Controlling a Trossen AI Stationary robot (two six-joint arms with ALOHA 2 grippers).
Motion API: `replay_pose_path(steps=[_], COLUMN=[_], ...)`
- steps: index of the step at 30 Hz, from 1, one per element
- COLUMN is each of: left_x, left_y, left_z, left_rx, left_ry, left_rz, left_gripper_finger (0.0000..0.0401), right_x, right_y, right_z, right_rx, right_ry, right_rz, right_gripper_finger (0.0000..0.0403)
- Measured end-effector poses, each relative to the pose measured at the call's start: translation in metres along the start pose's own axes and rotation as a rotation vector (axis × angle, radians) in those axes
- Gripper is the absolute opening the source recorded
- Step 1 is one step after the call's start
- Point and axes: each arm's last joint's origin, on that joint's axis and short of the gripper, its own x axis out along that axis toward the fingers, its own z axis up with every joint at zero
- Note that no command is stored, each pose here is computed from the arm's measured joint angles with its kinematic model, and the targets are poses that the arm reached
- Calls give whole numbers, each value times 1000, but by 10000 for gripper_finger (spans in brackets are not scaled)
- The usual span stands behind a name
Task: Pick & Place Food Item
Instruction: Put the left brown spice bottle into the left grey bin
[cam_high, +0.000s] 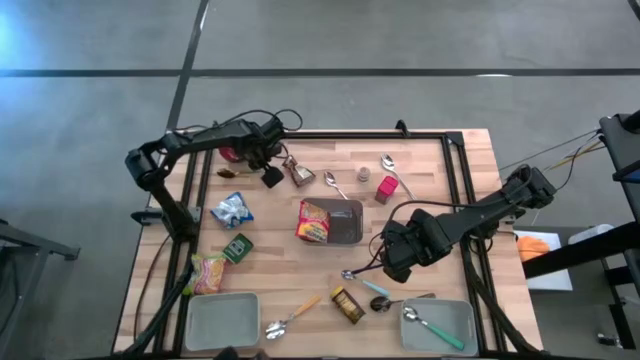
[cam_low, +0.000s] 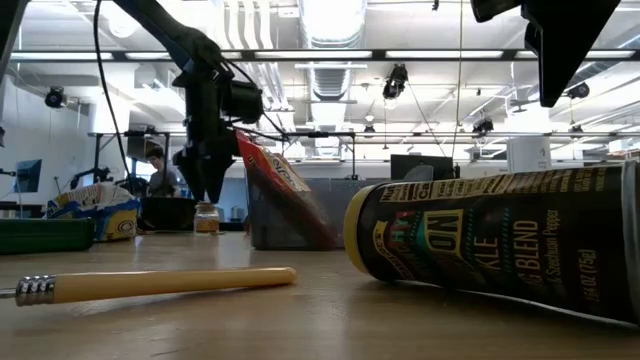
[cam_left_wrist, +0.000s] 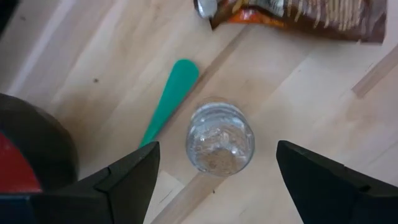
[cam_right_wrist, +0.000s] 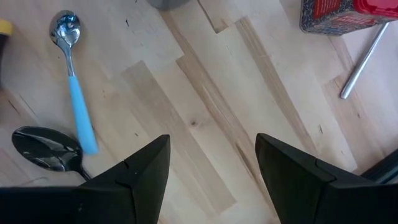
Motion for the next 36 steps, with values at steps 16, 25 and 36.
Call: replay_pose_path(steps=[16,25,36], left_x=[16,16,15], left_y=[-1,-2,-2], left_z=[-4,-4,-4], left_rx=[7,7,7], left_ry=[-33,-32,-34], left_rz=[-36,-46,-49], left_gripper_finger=[328,297,165], right_x=[0,0,0], right_y=[0,0,0], right_z=[0,0,0], right_rx=[33,38,38], right_ry=[-5,-5,-5], right_rz=[0,0,0], right_gripper_finger=[233,233,233])
